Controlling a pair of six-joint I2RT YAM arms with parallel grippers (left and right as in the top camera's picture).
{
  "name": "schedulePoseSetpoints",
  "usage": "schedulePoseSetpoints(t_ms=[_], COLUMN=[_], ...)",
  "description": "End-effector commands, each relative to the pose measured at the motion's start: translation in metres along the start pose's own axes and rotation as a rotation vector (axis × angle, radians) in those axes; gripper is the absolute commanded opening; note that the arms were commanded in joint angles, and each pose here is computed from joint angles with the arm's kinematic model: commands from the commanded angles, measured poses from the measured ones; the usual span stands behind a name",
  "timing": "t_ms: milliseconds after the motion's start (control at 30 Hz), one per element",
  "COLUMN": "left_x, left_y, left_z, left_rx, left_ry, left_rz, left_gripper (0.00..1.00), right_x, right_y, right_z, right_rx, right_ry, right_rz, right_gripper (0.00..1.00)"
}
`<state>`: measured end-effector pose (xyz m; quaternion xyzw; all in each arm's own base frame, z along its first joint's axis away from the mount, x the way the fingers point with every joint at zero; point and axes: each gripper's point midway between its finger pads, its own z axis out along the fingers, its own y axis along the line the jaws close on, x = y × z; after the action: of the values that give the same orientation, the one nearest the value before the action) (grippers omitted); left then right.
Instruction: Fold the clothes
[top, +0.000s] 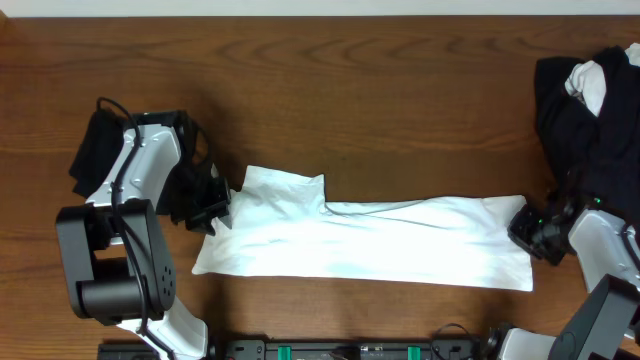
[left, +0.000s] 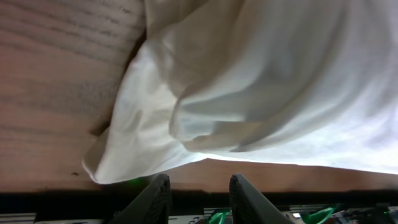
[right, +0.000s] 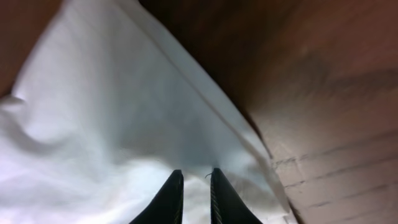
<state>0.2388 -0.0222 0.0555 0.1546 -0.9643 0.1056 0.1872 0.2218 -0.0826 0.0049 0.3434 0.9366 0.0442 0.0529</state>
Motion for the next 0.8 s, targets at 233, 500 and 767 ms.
schedulePoseSetpoints(t_ms=[233, 500, 767], left_x=[-0.046, -0.071, -0.08], left_y=[-0.031, -0.071, -0.064], left_z=[-0.034, -0.04, -0.039], left_rx=[0.088, 0.145, 0.066], left_ry=[-0.24, -0.374, -0.413], left_rz=[0.09, 0.246, 0.247], left_gripper=[0.35, 0.35, 0.36], right_x=[0.015, 0.015, 0.016], right_y=[-0.003, -0.004, -0.004], right_z=[0.012, 0.012, 0.012], right_rx=[-0.001, 0.0, 0.0], right_ry=[0.033, 0.034, 0.034], right_rz=[-0.008, -0.009, -0.016], right_gripper=[0.15, 0.15, 0.16])
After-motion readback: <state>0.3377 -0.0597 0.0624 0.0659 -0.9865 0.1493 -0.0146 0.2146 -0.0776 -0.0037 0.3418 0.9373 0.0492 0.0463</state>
